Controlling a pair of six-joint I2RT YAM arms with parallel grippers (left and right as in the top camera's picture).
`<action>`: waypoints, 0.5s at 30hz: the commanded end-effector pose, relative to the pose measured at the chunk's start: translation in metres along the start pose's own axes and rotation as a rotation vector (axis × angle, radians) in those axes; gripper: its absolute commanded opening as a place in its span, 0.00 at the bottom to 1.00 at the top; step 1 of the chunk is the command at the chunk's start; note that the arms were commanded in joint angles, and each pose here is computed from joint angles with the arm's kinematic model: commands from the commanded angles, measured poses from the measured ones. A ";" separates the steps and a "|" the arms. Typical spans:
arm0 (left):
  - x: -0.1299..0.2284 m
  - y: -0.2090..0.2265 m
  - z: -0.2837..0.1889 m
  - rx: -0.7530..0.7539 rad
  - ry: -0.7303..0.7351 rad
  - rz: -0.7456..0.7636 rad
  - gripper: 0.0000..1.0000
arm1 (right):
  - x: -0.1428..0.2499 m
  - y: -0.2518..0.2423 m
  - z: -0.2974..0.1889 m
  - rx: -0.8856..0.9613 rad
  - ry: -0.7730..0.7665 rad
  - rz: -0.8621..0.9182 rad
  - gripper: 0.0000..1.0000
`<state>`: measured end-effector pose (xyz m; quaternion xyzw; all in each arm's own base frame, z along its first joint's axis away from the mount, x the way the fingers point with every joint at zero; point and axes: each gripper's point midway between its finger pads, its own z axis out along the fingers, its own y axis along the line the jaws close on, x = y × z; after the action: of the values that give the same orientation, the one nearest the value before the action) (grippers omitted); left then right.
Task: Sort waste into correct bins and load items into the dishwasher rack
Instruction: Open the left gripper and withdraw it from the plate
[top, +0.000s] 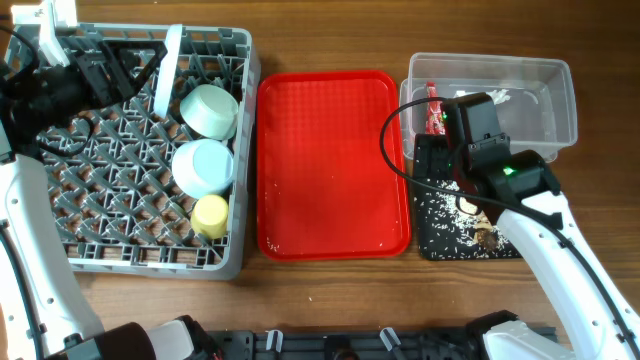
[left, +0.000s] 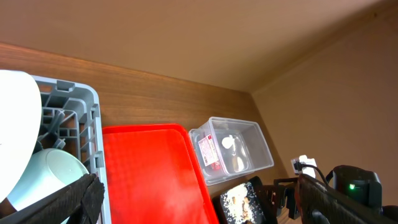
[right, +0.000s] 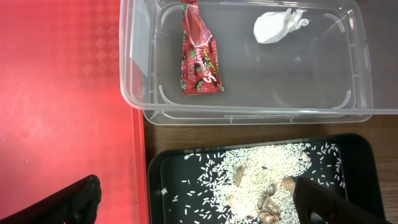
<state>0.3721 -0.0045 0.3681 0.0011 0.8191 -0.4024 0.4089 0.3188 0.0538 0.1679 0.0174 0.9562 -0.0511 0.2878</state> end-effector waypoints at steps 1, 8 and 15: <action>-0.001 -0.002 0.000 0.002 -0.002 0.011 1.00 | -0.004 -0.003 -0.001 0.015 -0.013 0.021 1.00; -0.001 -0.002 0.000 0.002 -0.002 0.011 1.00 | -0.004 -0.003 -0.001 0.015 -0.013 0.021 1.00; -0.001 -0.002 0.000 0.002 -0.002 0.011 1.00 | -0.004 -0.003 -0.001 0.015 -0.013 0.021 1.00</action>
<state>0.3721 -0.0045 0.3681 0.0011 0.8191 -0.4024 0.4089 0.3188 0.0538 0.1679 0.0174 0.9562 -0.0511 0.2878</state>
